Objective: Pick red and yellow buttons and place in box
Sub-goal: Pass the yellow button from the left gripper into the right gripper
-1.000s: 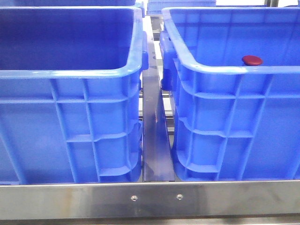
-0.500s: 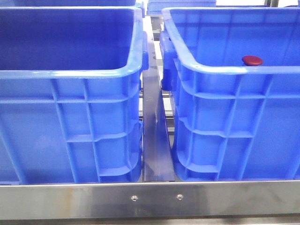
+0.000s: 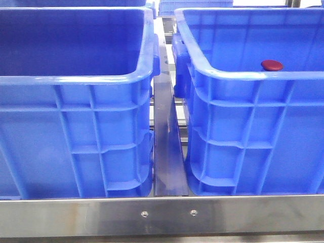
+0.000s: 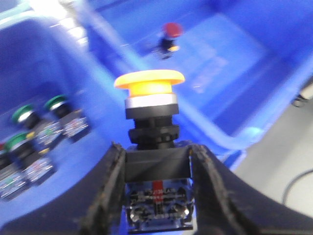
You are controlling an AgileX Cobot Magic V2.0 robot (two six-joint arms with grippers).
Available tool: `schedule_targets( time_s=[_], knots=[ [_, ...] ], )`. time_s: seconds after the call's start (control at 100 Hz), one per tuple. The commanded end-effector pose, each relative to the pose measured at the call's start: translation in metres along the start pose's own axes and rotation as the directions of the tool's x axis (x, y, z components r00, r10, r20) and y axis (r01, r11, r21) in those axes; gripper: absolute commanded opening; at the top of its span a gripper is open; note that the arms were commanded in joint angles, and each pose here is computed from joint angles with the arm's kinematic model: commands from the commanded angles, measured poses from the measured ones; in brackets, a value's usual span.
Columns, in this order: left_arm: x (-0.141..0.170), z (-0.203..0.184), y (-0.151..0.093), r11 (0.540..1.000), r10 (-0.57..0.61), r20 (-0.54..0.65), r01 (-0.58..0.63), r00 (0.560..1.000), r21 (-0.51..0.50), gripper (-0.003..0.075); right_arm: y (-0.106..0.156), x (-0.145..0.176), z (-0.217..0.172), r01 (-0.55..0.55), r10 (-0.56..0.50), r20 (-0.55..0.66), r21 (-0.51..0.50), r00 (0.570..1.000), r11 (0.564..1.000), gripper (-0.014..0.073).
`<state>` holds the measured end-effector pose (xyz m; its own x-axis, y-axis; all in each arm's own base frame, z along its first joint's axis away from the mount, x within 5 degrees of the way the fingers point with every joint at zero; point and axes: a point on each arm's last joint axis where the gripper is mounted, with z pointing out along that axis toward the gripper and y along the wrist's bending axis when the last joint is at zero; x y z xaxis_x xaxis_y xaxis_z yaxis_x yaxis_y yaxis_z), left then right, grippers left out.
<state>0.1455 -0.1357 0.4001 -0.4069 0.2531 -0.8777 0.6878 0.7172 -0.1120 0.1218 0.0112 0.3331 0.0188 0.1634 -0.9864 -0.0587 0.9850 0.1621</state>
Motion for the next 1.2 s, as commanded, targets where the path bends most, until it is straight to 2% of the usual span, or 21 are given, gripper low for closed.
schedule_targets(
  time_s=[0.0, 0.11, 0.23, 0.3, 0.37, 0.47, 0.55, 0.69, 0.76, 0.81, 0.82, 0.84, 0.87, 0.88, 1.0, 1.13, 1.19],
  knots=[
    [-0.016, -0.010, -0.008, 0.999, -0.005, 0.130, 0.000, 0.991, 0.036, 0.0043, 0.003, -0.009, -0.001, 0.015, -0.014, 0.023, -0.022, 1.000, 1.000, -0.0039],
    [-0.016, -0.010, -0.009, 0.999, -0.004, 0.130, -0.001, 0.991, 0.038, 0.0043, 0.006, -0.008, -0.001, 0.015, -0.015, 0.012, -0.059, 1.000, 0.998, 0.0106],
    [-0.016, -0.010, -0.009, 0.999, -0.004, 0.130, -0.001, 0.991, 0.038, 0.0043, 0.011, -0.006, -0.001, 0.005, -0.005, -0.003, -0.109, 1.000, 0.994, 0.0362],
    [-0.016, -0.010, -0.009, 0.999, -0.004, 0.130, -0.001, 0.991, 0.038, 0.0043, 0.014, -0.006, -0.002, -0.026, 0.024, -0.017, -0.147, 1.000, 0.989, 0.0473],
    [-0.016, -0.010, -0.009, 0.999, -0.004, 0.130, -0.001, 0.991, 0.038, 0.0043, 0.019, -0.005, -0.003, -0.071, 0.065, -0.037, -0.199, 0.997, 0.977, 0.0524],
    [-0.016, -0.010, -0.009, 0.999, -0.004, 0.130, -0.001, 0.991, 0.038, 0.0043, 0.028, -0.003, -0.004, -0.165, 0.148, -0.081, -0.291, 0.986, 0.942, 0.0521],
    [-0.016, -0.010, -0.009, 0.999, -0.004, 0.130, -0.001, 0.991, 0.038, 0.0043, 0.038, -0.005, -0.003, -0.264, 0.230, -0.133, -0.381, 0.964, 0.886, 0.0521],
    [-0.016, -0.010, -0.009, 0.999, -0.004, 0.130, -0.001, 0.991, 0.038, 0.0043, 0.057, -0.010, 0.006, -0.397, 0.317, -0.239, -0.523, 0.918, 0.754, 0.0521],
    [-0.016, -0.010, -0.009, 0.999, -0.004, 0.130, -0.001, 0.991, 0.038, 0.0043, 0.067, -0.013, 0.013, -0.443, 0.329, -0.296, -0.589, 0.897, 0.676, 0.0521],
    [-0.016, -0.010, -0.009, 0.999, -0.004, 0.130, -0.001, 0.991, 0.038, 0.0043, 0.074, -0.016, 0.017, -0.479, 0.334, -0.343, -0.637, 0.878, 0.604, 0.0521],
    [-0.016, -0.010, -0.009, 0.999, -0.004, 0.130, -0.001, 0.991, 0.038, 0.0043, 0.074, -0.016, 0.019, -0.485, 0.338, -0.347, -0.634, 0.875, 0.603, 0.0521],
    [-0.016, -0.010, -0.009, 0.999, -0.004, 0.130, -0.001, 0.991, 0.038, 0.0043, 0.078, -0.015, 0.023, -0.510, 0.340, -0.381, -0.646, 0.860, 0.568, 0.0521],
    [-0.016, -0.010, -0.009, 0.999, -0.004, 0.130, -0.001, 0.991, 0.038, 0.0043, 0.080, -0.016, 0.026, -0.527, 0.341, -0.401, -0.655, 0.850, 0.542, 0.0521],
    [-0.016, -0.010, -0.009, 0.999, -0.004, 0.130, -0.001, 0.991, 0.038, 0.0043, 0.082, -0.017, 0.028, -0.538, 0.338, -0.418, -0.665, 0.843, 0.518, 0.0521],
    [-0.016, -0.010, -0.009, 0.999, -0.004, 0.130, -0.001, 0.991, 0.038, 0.0043, 0.094, -0.015, 0.051, -0.626, 0.319, -0.538, -0.668, 0.780, 0.403, 0.0521],
    [-0.016, -0.010, -0.009, 0.999, -0.004, 0.130, -0.001, 0.991, 0.038, 0.0043, 0.107, -0.014, 0.070, -0.673, 0.285, -0.610, -0.666, 0.739, 0.321, 0.0521],
    [-0.016, -0.010, -0.009, 0.999, -0.004, 0.130, -0.001, 0.991, 0.038, 0.0043, 0.114, -0.012, 0.080, -0.692, 0.272, -0.637, -0.655, 0.722, 0.304, 0.0521]
  ],
)
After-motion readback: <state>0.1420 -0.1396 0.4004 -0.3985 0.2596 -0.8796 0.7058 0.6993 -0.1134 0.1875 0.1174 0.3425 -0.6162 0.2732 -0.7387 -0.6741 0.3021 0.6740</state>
